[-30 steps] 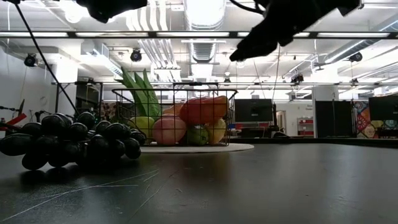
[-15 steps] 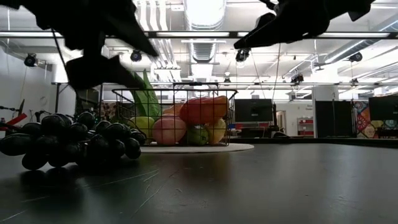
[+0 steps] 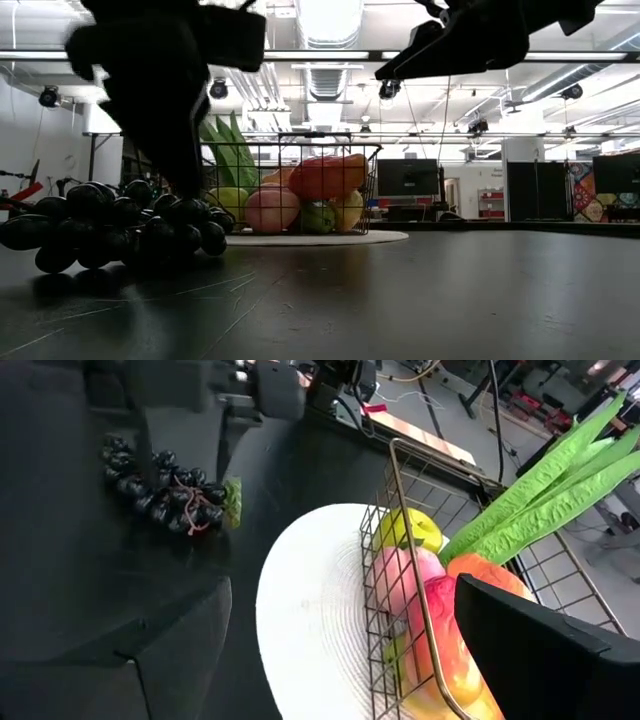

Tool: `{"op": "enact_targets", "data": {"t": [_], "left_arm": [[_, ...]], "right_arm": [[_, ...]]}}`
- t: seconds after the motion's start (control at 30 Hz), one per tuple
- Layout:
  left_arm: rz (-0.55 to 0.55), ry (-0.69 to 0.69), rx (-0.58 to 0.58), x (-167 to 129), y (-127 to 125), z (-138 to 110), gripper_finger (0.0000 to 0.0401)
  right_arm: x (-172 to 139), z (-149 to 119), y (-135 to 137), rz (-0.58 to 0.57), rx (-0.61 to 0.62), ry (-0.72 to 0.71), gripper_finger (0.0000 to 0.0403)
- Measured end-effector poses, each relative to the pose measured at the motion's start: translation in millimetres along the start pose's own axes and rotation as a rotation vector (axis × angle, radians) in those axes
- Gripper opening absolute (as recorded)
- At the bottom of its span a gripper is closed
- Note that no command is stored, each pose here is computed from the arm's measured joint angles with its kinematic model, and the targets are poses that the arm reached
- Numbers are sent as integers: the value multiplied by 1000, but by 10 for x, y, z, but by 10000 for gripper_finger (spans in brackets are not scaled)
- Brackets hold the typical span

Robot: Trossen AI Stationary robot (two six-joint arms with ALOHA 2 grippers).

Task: Build produce basket
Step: Put the black grapes into the gold wire basket

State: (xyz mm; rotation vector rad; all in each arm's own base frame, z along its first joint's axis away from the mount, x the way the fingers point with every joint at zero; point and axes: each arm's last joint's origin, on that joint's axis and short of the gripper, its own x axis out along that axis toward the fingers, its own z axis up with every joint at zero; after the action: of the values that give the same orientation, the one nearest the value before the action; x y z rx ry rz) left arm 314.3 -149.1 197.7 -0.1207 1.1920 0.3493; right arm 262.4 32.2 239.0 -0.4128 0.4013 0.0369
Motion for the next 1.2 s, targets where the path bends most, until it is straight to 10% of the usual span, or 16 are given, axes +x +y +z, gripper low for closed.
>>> {"op": "enact_targets", "data": {"t": [0.73,1.2], "left_arm": [[-34,-127,-38,411,75,-11,237],[-54,-141,-46,324,90,5,9]], "right_arm": [[5,-42,15,6,46,20,365],[4,-50,18,6,60,22,365]]}}
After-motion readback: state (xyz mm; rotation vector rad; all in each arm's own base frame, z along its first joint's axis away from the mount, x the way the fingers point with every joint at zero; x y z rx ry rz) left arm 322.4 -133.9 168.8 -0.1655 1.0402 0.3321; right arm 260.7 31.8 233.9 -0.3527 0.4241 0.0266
